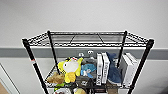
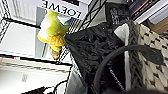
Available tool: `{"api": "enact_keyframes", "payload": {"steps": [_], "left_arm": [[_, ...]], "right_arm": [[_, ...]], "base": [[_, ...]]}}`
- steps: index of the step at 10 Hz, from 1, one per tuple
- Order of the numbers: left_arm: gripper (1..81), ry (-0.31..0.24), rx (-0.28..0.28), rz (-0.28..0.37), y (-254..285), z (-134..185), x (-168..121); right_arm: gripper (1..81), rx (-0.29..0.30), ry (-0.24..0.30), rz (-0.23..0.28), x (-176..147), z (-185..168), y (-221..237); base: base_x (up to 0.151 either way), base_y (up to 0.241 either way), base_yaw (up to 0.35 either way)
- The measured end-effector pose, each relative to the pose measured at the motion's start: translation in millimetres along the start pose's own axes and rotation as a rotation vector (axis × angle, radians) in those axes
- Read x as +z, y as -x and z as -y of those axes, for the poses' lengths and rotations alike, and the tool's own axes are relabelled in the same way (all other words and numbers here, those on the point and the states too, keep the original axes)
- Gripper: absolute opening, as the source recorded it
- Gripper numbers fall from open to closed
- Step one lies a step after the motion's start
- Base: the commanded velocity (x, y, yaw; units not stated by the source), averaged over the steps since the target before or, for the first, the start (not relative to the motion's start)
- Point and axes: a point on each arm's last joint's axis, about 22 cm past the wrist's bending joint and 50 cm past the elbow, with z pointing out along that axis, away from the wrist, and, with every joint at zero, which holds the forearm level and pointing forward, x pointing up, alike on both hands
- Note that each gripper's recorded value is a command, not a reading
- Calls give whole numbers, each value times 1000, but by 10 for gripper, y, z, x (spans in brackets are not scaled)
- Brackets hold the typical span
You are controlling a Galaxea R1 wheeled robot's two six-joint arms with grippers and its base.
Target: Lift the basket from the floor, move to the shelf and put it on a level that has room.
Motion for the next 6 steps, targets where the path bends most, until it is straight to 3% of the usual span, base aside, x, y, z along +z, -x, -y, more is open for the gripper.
{"api": "enact_keyframes", "payload": {"steps": [6], "left_arm": [[10, 55, 136, -36, -389, -682, -385]], "right_arm": [[10, -96, -71, -21, -260, 627, -279]], "base": [[0, 0, 0]]}}
